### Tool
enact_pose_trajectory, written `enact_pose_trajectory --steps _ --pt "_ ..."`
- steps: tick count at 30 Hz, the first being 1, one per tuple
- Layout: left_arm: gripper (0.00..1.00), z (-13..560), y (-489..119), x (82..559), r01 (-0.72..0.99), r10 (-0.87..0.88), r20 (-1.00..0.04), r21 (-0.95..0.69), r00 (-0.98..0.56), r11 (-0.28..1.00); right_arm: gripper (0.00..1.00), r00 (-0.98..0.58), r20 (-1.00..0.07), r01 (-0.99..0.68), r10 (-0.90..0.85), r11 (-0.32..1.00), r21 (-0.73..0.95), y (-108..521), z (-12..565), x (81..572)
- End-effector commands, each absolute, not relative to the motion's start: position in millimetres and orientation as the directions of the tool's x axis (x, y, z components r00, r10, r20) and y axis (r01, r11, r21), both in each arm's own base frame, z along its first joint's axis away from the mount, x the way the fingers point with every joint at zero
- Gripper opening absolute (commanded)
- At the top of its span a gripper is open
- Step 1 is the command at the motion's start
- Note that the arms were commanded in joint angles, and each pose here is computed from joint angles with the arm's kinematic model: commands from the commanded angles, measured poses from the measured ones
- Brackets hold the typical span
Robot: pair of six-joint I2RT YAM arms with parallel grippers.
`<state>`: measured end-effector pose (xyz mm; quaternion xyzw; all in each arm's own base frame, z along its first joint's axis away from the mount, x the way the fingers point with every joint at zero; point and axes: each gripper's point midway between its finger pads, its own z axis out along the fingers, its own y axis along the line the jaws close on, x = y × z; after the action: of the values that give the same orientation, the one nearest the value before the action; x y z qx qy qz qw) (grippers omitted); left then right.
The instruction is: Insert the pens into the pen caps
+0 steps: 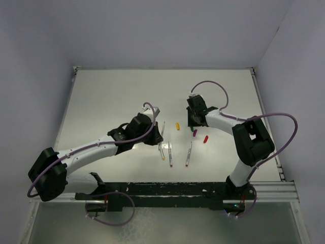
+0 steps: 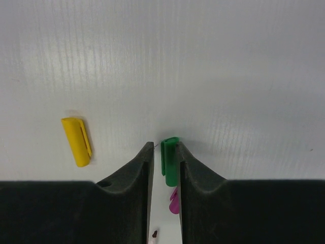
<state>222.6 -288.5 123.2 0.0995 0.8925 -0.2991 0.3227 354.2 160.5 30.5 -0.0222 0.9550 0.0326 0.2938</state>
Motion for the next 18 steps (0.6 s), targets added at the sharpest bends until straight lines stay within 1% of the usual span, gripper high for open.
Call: enact_pose_trajectory --steps 1,14,15,18 --pt "0.00 139 -292 228 0.384 -0.056 -0.662 -0.499 -0.747 0.777 0.26 -0.833 -0.553 -0.040 -0.009 0.998 0.043 158 22 355" --pt "0.00 138 -289 232 0.377 -0.059 -0.661 -0.496 -0.748 0.782 0.26 -0.859 -0.512 -0.020 0.010 0.998 0.054 159 10 348" --pt "0.00 138 -289 232 0.377 -0.059 -0.661 -0.496 -0.748 0.782 0.25 -0.872 -0.489 -0.016 0.008 0.999 0.044 154 1 338" --pt "0.00 137 -288 232 0.375 -0.058 -0.660 -0.496 -0.749 0.783 0.26 -0.883 -0.469 -0.009 0.012 0.999 0.044 152 -2 330"
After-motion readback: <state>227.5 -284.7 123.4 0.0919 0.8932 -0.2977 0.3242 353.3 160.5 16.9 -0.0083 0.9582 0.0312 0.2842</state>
